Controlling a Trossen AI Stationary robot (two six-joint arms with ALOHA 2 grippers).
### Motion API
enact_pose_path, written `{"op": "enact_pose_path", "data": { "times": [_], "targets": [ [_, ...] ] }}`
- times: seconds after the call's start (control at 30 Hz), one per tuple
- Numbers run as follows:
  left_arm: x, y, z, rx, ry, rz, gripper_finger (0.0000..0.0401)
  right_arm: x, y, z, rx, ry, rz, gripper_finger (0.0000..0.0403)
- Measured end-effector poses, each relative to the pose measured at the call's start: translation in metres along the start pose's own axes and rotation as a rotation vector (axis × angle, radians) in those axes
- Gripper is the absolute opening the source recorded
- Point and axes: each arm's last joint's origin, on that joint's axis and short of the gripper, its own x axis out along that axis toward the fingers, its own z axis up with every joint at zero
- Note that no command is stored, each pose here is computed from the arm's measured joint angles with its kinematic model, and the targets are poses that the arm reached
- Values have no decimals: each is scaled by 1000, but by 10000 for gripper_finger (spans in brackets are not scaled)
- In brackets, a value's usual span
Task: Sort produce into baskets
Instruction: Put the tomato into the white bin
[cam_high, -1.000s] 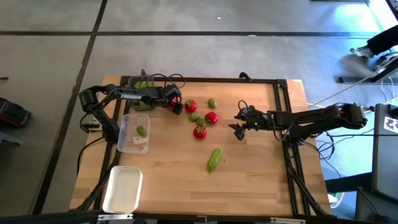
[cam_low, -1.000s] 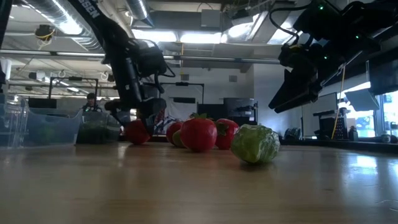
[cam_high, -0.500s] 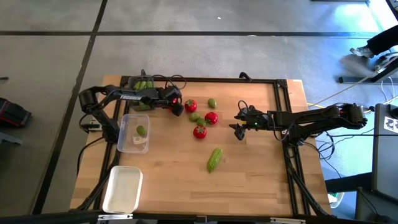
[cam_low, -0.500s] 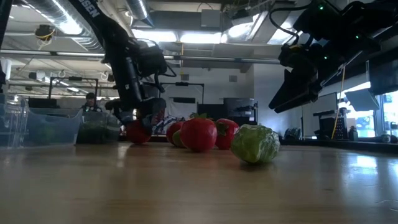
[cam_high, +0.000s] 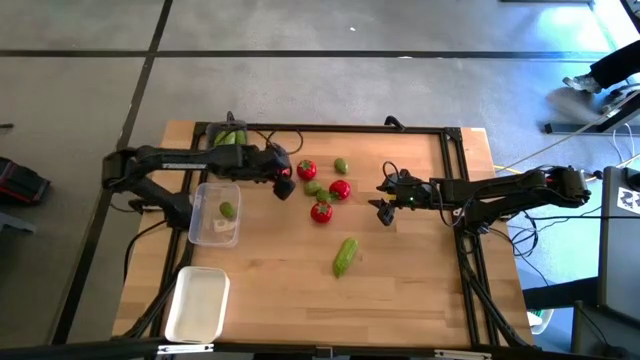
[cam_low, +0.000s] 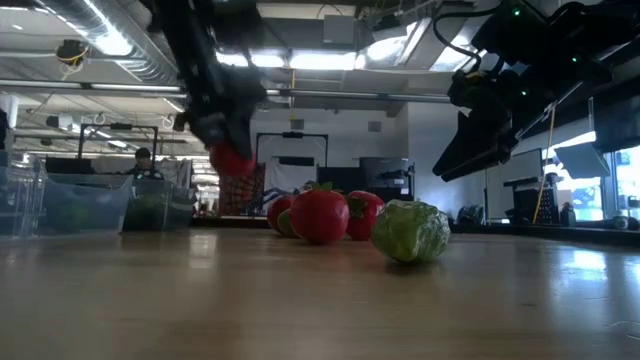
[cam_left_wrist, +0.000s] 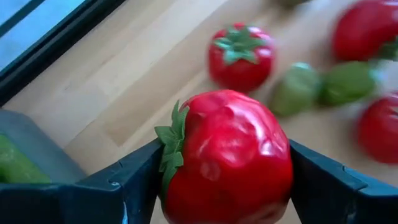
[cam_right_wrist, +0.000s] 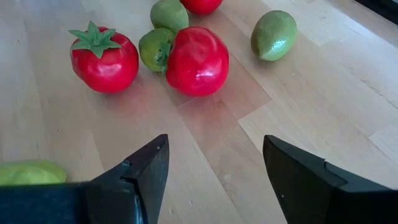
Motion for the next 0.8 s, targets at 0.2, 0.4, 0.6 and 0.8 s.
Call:
{"op": "enact_pose_path", "data": {
  "times": [0.2,0.4,0.6,0.8],
  "targets": [
    [-47,-13,-12,55,-41,-105,285,0,0,0,0,1,0,241],
    [-81,-22,-34,102,-17,-255,285,0,0,0,-1,2,0,241],
    [-106,-33,-54,133,51,-433,285,0,0,0,-1,2,0,241],
    [-120,-46,-75,168,151,-529,285,0,0,0,-1,3,0,241]
  ]
}}
